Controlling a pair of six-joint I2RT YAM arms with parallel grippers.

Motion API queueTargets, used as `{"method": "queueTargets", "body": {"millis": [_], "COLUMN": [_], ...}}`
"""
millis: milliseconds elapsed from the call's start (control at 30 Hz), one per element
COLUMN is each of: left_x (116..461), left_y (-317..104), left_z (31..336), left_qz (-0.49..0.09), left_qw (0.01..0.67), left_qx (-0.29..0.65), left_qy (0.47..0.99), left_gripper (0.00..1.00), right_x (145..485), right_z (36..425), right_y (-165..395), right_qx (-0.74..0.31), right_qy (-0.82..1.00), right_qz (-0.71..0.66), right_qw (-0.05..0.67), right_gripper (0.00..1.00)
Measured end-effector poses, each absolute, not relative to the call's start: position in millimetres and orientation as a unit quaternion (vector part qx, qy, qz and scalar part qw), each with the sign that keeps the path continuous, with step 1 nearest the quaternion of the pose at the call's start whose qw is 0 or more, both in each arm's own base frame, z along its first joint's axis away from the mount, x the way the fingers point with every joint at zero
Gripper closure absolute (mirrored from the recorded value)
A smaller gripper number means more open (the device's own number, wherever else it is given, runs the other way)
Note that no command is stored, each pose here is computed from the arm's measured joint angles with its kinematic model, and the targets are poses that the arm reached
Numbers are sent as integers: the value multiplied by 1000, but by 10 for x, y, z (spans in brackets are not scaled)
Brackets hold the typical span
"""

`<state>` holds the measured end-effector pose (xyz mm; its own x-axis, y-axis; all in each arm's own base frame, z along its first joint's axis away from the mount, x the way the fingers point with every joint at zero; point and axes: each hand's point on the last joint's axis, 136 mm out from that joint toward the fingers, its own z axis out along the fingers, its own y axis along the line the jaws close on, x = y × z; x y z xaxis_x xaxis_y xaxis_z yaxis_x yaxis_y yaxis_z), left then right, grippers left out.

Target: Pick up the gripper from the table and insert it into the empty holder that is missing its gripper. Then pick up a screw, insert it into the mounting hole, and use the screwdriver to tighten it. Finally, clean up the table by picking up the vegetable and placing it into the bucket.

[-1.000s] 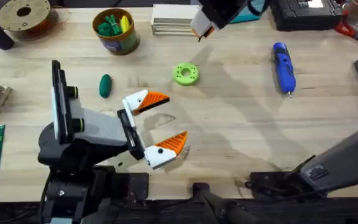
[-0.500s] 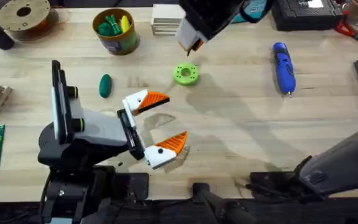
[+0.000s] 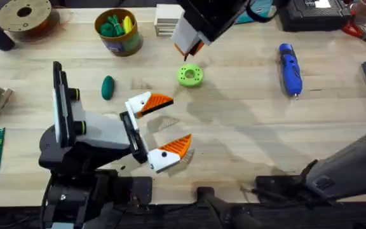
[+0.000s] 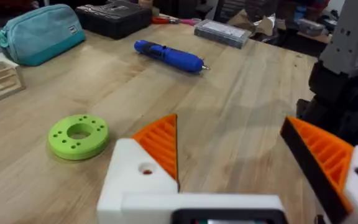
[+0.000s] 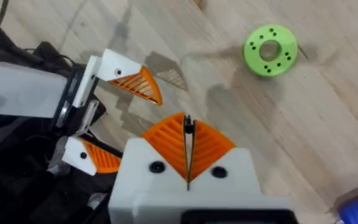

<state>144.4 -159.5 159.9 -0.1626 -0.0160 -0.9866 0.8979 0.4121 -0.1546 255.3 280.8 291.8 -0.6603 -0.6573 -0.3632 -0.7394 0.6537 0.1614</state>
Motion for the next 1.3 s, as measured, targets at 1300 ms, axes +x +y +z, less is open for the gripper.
{"method": "queueTargets", "body": {"millis": [1300], "left_x": [1444], "left_y": [-1595], "left_z": [1599], "left_qz": [-418], "left_qw": [547], "left_qx": [346], "left_qy": [638], "left_gripper": [15], "right_x": [2079], "right_z": [2848], "right_y": [3696], "right_qx": [-486], "right_qy": [839], "right_qz": [190], "right_qw": [156], "right_gripper": [996]}}
